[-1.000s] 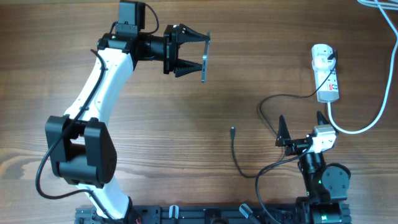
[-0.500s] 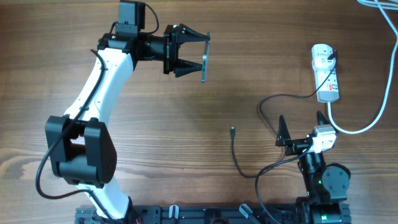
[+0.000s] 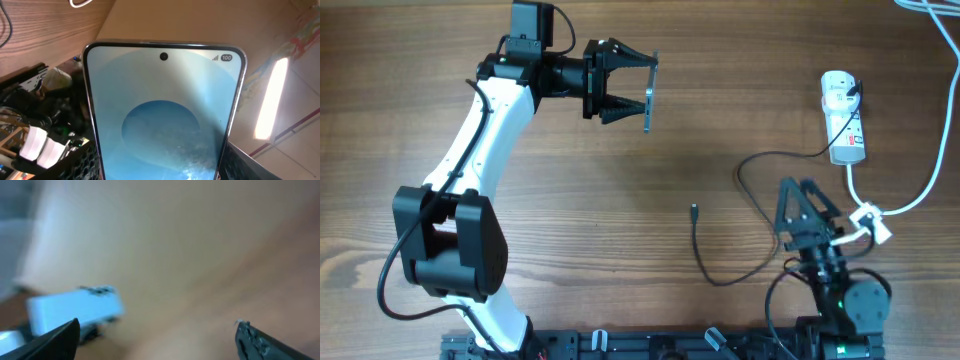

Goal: Plug charger to phone and switch on socket
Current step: 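Move the right gripper toward the phone held by the left gripper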

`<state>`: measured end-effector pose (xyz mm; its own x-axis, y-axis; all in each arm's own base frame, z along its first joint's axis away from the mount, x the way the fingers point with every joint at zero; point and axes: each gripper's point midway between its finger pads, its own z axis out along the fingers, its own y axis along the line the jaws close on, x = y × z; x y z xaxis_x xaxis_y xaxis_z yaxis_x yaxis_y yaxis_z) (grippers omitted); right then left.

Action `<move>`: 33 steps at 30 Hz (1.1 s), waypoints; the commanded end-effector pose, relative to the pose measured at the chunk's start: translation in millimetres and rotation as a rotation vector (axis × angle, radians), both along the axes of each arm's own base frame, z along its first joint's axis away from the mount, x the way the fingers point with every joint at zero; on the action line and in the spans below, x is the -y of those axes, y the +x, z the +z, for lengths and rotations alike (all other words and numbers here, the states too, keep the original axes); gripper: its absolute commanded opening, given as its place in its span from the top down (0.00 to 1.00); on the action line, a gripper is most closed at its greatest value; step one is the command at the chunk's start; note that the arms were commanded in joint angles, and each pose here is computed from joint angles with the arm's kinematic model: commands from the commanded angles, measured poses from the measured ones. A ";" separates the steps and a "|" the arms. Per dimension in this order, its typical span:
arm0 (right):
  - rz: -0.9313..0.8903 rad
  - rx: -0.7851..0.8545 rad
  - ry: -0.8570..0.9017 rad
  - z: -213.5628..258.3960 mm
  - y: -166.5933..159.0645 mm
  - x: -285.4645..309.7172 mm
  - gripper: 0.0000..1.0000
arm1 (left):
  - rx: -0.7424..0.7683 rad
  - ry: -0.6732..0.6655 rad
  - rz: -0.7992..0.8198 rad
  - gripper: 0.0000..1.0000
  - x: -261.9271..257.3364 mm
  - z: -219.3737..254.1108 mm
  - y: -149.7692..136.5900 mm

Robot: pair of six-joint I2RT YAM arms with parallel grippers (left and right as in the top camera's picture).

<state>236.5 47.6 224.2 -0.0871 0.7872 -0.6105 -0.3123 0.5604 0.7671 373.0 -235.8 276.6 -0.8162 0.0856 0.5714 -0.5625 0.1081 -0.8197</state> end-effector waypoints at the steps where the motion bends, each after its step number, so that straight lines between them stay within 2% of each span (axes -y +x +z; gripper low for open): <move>1: 0.084 0.187 -0.170 40.4 -18.9 -20.2 0.00 | 0.031 -0.042 -0.024 0.32 -3.5 21.8 -9.3; 4: 0.039 0.227 -0.318 71.0 -26.4 -19.2 0.00 | 0.032 -0.034 -0.018 0.32 -3.3 20.5 -8.2; 9: 0.053 0.025 -0.564 95.7 -12.6 -19.7 0.00 | 0.034 -0.023 -0.009 0.32 -3.1 18.6 -6.5; 11: 0.192 0.010 -0.562 112.1 -13.9 -39.8 0.00 | 0.035 -0.018 -0.005 0.32 -3.0 17.8 -5.9; 14: 0.487 0.126 -0.393 163.0 -28.1 -81.3 0.00 | 0.035 -0.018 -0.005 0.32 -3.0 17.8 -5.9; 17: 0.640 0.224 -0.408 182.5 -37.4 -99.6 0.00 | 0.035 -0.015 -0.002 0.32 -3.0 17.3 -5.4; 19: 0.660 0.153 -0.450 175.9 -22.1 -101.5 0.01 | 0.035 -0.013 0.000 0.32 -2.9 16.8 -5.0; 24: 0.501 -0.231 -0.623 147.2 29.6 -77.7 0.01 | 0.038 0.004 0.013 0.32 -2.5 14.1 -2.8; 28: 0.358 -0.493 -0.805 133.2 42.1 -62.6 0.01 | 0.045 0.057 0.059 0.32 -2.4 4.9 5.2; 30: 0.331 -0.570 -0.906 130.3 43.1 -73.4 0.00 | 0.027 0.089 0.085 0.32 -2.3 -0.1 9.4; 33: 0.360 -0.552 -0.910 134.4 43.0 -105.6 0.00 | 0.006 0.114 0.102 0.32 -0.5 -4.0 11.6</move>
